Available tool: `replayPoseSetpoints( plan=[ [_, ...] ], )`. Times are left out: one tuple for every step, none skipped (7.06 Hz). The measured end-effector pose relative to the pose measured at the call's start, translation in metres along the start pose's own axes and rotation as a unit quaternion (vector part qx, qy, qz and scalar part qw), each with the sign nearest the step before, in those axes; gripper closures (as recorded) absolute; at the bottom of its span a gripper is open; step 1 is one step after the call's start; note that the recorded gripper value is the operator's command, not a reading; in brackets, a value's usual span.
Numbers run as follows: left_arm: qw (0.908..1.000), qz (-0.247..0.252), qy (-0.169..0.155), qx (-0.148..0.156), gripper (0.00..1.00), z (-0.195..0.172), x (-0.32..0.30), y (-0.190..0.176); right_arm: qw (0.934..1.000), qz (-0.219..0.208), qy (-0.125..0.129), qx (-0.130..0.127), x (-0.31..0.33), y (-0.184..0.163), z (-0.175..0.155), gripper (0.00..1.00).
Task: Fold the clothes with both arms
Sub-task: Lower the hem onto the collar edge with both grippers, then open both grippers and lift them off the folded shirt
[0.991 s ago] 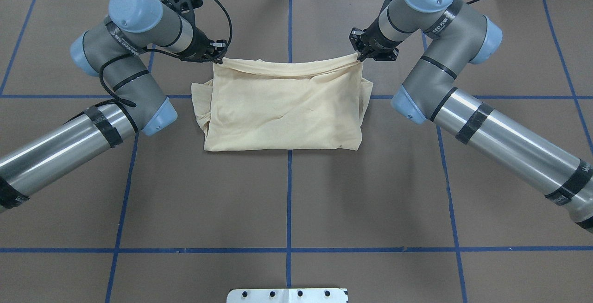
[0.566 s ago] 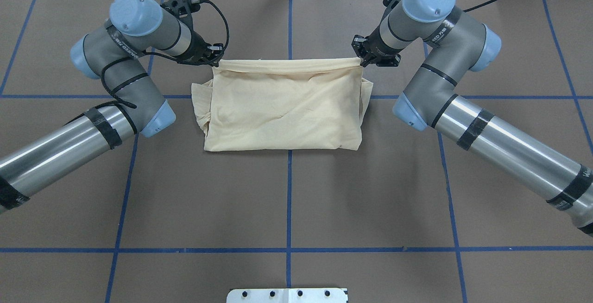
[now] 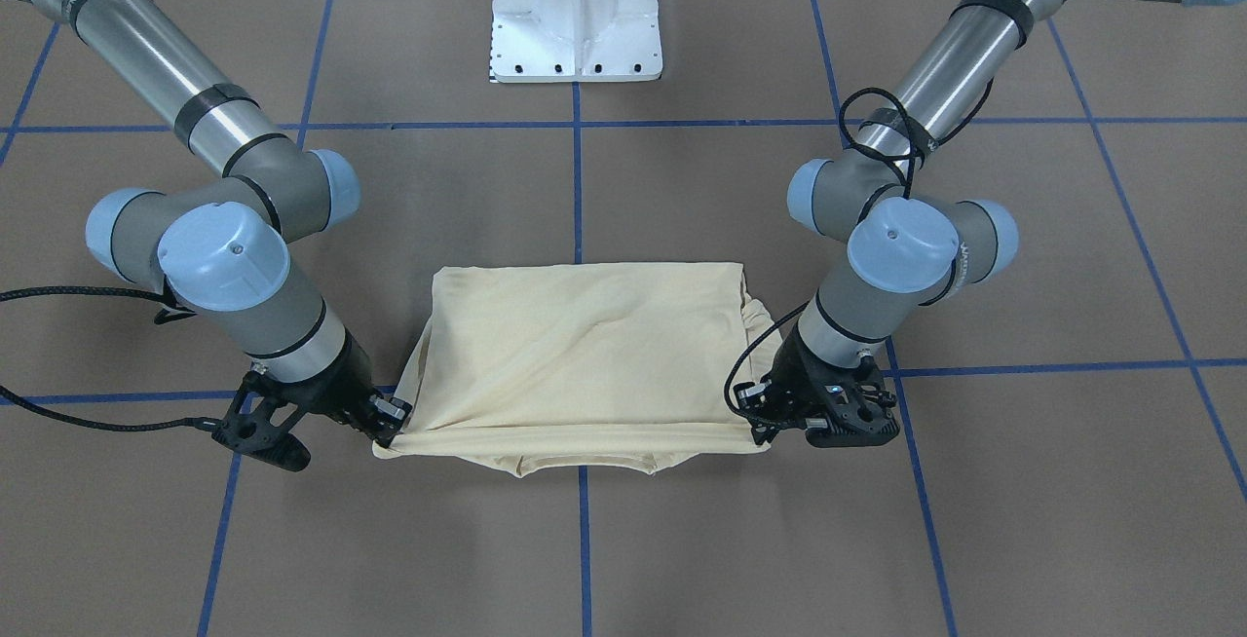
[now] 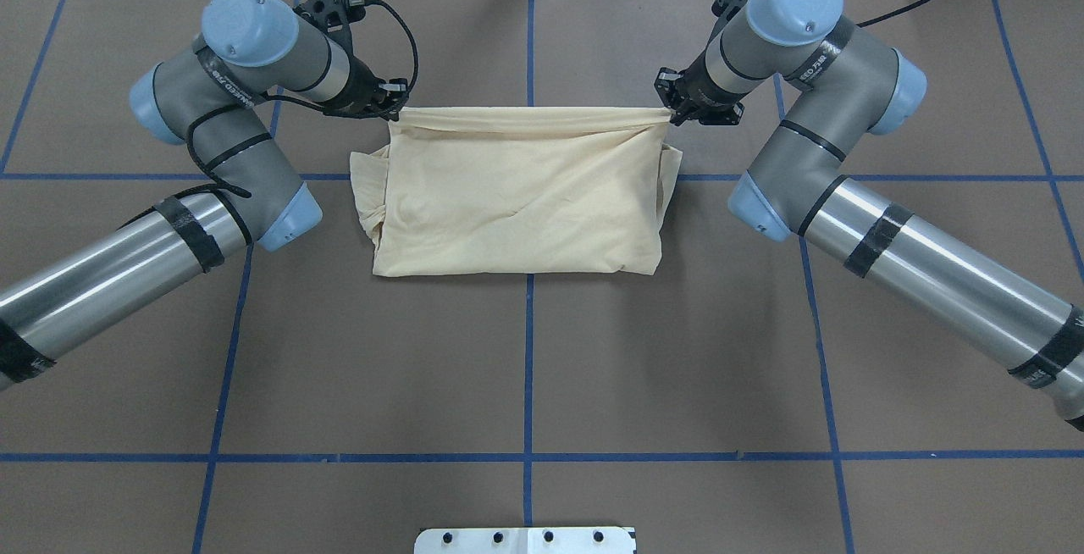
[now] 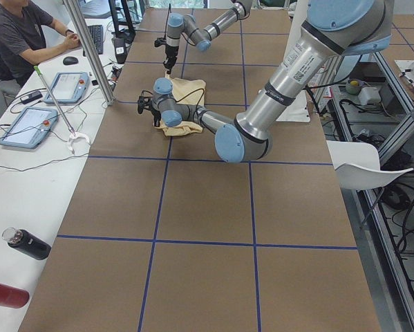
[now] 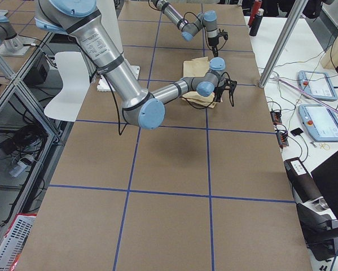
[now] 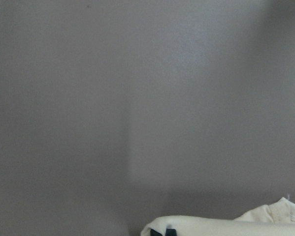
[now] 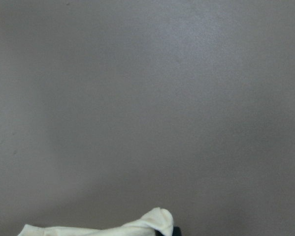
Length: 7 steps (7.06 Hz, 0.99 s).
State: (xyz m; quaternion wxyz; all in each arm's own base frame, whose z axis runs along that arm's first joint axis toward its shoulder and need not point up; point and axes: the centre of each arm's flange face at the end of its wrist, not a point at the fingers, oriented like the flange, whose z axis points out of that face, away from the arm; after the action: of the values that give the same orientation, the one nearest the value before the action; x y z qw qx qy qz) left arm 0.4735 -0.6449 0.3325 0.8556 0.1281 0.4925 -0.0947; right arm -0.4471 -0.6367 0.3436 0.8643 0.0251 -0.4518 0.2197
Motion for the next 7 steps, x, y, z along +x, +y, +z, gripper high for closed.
replayPoseSetpoints(
  plan=[
    [1.0, 0.001, 0.004, 0.001, 1.0, -0.003, 0.004, 0.0, 1.0, -0.002, -0.005, 0.001, -0.005, 0.001, -0.003, 1.0],
    [1.0, 0.003, 0.009, 0.003, 1.0, -0.007, 0.008, 0.0, 0.9999, -0.007, -0.015, 0.001, -0.008, 0.003, -0.006, 1.0],
    [0.9999, 0.005, 0.013, 0.004, 0.92, -0.01, 0.011, 0.0, 0.9996, -0.012, -0.024, 0.002, -0.01, 0.004, -0.007, 1.0],
    [0.9999, 0.006, 0.015, 0.005, 0.03, -0.012, 0.012, 0.0, 0.9995, -0.014, -0.028, 0.002, -0.01, 0.005, -0.007, 0.57],
    [0.9998, 0.007, 0.017, 0.006, 0.0, -0.013, 0.012, 0.0, 0.9994, -0.015, -0.031, 0.003, -0.009, 0.005, -0.008, 0.01],
    [0.9997, 0.007, 0.02, 0.007, 0.0, -0.014, 0.012, 0.0, 0.9994, -0.016, -0.032, 0.006, -0.009, 0.004, -0.007, 0.0],
    [0.9996, 0.007, 0.024, 0.009, 0.0, -0.015, 0.012, 0.0, 0.9994, -0.015, -0.03, 0.011, -0.006, 0.003, -0.006, 0.0]
  ],
)
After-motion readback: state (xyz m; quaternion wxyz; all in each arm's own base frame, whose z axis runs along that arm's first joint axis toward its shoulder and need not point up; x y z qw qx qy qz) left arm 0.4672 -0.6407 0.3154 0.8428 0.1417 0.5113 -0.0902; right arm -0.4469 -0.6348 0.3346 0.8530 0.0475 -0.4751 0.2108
